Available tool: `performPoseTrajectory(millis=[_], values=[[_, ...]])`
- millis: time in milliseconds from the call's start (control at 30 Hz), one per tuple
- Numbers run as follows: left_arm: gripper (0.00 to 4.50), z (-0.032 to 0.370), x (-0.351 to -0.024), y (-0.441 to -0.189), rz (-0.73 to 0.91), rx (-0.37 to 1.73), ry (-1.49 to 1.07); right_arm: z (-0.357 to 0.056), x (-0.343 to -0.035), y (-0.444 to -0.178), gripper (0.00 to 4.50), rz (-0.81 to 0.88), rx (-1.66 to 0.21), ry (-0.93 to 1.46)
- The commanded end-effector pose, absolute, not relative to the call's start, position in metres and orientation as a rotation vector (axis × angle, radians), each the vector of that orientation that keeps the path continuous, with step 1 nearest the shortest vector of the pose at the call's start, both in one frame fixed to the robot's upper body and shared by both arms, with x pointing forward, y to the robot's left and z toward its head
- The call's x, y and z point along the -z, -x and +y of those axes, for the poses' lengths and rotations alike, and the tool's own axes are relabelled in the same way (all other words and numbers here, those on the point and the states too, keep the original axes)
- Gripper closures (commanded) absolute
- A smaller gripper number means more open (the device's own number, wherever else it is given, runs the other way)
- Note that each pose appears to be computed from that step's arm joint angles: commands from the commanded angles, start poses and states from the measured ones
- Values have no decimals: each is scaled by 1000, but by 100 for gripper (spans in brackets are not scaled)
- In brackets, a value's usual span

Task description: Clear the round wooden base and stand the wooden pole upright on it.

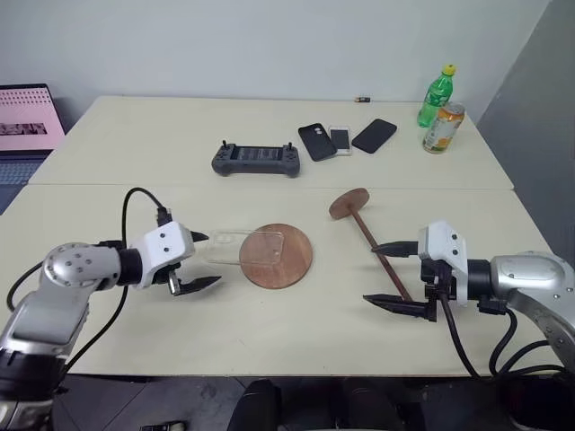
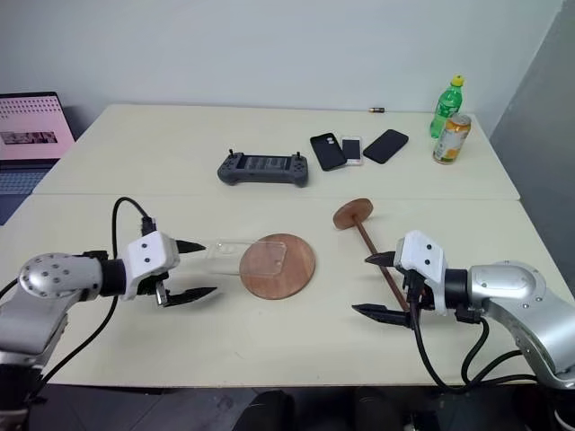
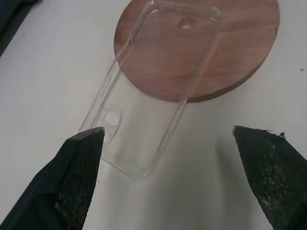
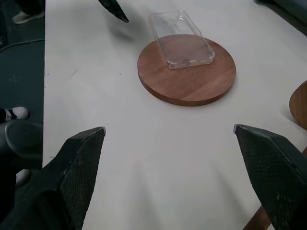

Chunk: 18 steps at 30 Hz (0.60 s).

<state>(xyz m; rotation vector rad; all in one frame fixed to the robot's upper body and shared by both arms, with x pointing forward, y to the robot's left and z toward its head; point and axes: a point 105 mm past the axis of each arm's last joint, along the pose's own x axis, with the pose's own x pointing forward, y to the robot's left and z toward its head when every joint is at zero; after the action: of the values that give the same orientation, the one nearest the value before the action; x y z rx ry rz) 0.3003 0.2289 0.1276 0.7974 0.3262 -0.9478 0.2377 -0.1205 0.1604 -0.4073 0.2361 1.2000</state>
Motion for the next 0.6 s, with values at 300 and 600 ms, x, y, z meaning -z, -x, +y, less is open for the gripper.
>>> performPoseTrajectory(millis=[300, 600], values=[[110, 221, -108, -319, 345, 1026, -891, -94, -189, -221, 0, 67, -1323, 370], [305, 220, -99, -321, 348, 1048, -916, -97, -188, -221, 0, 64, -1317, 393]])
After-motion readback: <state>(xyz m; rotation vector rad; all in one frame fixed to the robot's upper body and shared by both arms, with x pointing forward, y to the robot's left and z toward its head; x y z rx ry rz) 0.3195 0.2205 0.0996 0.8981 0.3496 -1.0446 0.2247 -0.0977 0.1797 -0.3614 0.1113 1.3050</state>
